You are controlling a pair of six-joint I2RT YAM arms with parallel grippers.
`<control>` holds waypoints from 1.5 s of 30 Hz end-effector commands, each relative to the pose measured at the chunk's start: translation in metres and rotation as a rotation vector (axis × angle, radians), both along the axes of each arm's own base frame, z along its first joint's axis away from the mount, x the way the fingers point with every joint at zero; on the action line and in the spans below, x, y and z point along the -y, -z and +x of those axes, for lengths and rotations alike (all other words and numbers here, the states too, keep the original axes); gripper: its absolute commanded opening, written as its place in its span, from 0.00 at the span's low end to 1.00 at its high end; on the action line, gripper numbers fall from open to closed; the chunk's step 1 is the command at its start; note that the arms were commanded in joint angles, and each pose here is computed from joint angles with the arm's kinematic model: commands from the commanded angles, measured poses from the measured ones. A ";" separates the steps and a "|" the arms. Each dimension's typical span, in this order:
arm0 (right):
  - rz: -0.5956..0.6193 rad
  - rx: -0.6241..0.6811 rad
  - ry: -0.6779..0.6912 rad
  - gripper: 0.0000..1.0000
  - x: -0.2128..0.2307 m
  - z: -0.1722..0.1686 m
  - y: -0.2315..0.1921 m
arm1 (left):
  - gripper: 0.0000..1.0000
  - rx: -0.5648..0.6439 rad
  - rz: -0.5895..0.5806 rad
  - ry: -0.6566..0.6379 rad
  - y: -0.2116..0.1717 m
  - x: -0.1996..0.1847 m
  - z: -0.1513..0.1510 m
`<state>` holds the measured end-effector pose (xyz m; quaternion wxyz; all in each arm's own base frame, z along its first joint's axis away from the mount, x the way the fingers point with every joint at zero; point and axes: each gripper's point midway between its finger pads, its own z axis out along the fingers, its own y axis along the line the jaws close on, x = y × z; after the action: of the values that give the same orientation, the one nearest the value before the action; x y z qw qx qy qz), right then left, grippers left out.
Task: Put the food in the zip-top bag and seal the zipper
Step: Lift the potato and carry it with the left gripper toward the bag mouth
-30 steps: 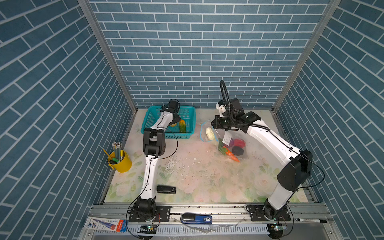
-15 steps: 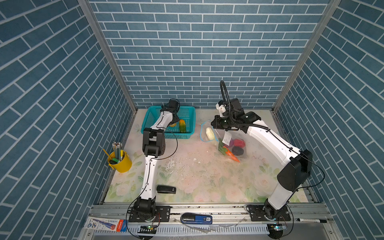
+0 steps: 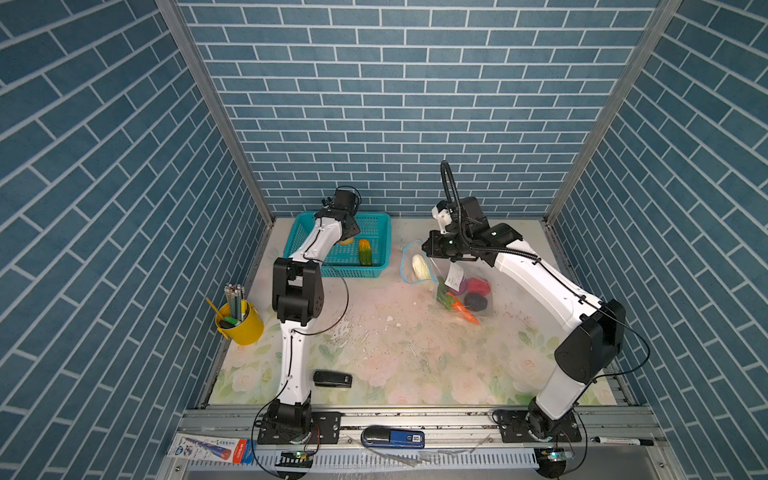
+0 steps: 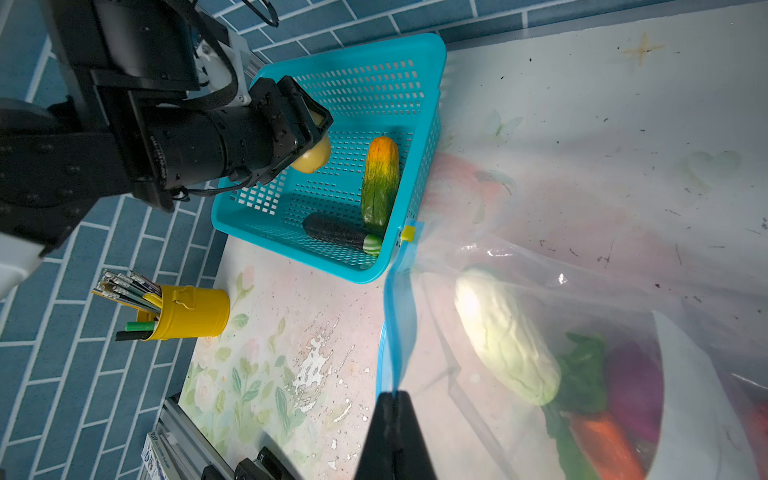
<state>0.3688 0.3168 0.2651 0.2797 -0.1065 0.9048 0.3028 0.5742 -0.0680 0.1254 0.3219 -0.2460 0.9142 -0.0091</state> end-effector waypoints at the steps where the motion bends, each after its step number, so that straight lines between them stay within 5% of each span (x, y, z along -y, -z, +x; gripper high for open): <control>1: 0.031 0.035 0.013 0.00 0.005 -0.004 -0.020 | 0.66 0.050 -0.017 0.059 -0.024 0.020 -0.013; 19: 0.067 0.036 0.002 0.00 0.002 -0.006 -0.017 | 0.62 0.208 -0.218 0.324 -0.081 0.124 -0.114; 39: 0.076 0.045 0.000 0.00 0.002 -0.009 -0.019 | 0.53 0.403 -0.578 0.868 -0.130 0.200 -0.182; 45: 0.076 0.049 -0.002 0.00 0.003 -0.009 -0.022 | 0.42 0.368 -0.729 0.949 -0.130 0.214 -0.183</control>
<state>0.3653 0.3171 0.2724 0.2965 -0.1112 0.8932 0.3193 0.3952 -0.2695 0.2439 0.3463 0.0640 0.8171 -0.4565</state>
